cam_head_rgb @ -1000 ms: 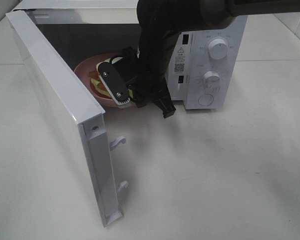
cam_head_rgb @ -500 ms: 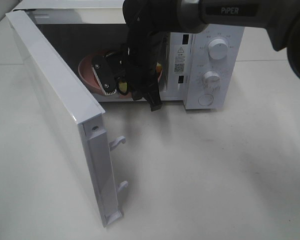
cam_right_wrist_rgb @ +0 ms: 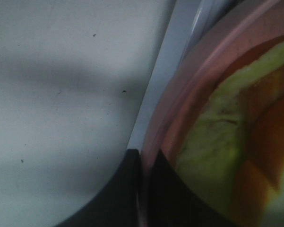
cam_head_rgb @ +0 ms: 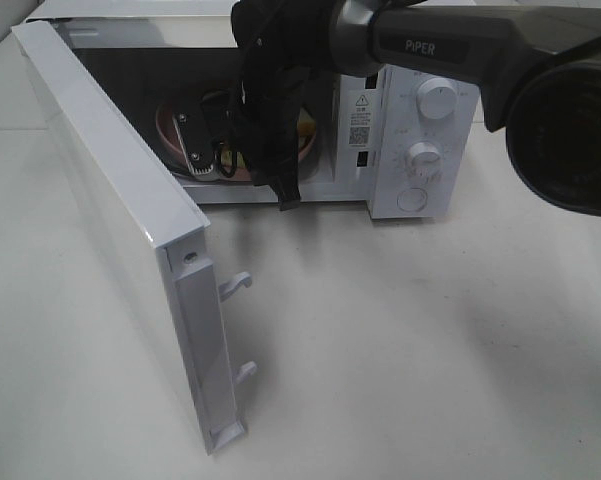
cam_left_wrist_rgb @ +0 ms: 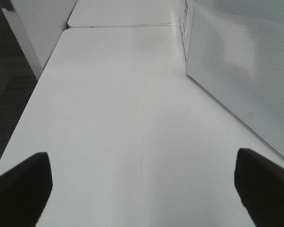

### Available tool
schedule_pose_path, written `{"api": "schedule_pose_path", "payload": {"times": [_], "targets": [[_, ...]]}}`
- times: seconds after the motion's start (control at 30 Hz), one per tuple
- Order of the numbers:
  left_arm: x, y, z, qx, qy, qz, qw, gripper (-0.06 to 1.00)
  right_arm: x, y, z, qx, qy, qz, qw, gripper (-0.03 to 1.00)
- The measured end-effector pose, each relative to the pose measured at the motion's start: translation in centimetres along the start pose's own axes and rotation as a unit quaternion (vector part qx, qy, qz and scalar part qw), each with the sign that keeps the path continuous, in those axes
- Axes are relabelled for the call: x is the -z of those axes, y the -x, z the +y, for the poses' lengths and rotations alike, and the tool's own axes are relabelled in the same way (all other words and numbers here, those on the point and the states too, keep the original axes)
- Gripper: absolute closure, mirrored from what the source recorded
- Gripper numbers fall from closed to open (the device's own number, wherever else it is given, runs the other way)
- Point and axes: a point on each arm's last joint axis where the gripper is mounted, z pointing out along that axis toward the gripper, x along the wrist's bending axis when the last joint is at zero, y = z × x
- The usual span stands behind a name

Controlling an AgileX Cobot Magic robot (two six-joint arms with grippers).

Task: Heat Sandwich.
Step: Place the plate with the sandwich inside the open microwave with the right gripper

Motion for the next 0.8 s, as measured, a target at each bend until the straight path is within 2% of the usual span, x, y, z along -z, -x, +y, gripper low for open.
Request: {"api": "schedule_pose_path", "payload": {"times": [0.33,0.47,0.5,0.57,0.6,0.67,0.7,0.73,0.8], "targets": [[0.0,0.0,0.0,0.000,0.000,0.000,1.000,-0.05,-0.9,0.8,-0.8,-0.027,0.005,-0.016,0.999,0.93],[0.0,0.0,0.0,0.000,0.000,0.000,1.000,-0.05,-1.1,1.0,-0.7,-0.027,0.009,-0.027,0.999,0.89],[0.0,0.0,0.0,0.000,0.000,0.000,1.000,-0.05,-1.1,1.0,-0.7,-0.027,0.011,-0.030,0.999,0.87],[0.0,0.0,0.0,0.000,0.000,0.000,1.000,-0.05,-1.1,1.0,-0.5,-0.032,0.019,-0.030,0.999,0.74],[0.0,0.0,0.0,0.000,0.000,0.000,1.000,-0.05,-1.1,1.0,-0.5,-0.032,0.019,-0.030,0.999,0.74],[0.0,0.0,0.0,0.000,0.000,0.000,1.000,-0.05,-1.1,1.0,-0.5,-0.033,0.020,-0.030,0.999,0.61],[0.0,0.0,0.0,0.000,0.000,0.000,1.000,-0.05,-1.1,1.0,-0.5,-0.036,0.022,-0.029,0.999,0.48],[0.0,0.0,0.0,0.000,0.000,0.000,1.000,-0.05,-1.1,1.0,-0.5,-0.036,0.022,-0.029,0.999,0.48],[0.0,0.0,0.0,0.000,0.000,0.000,1.000,-0.05,-1.2,0.9,-0.5,-0.039,0.022,-0.027,0.999,0.36]]}}
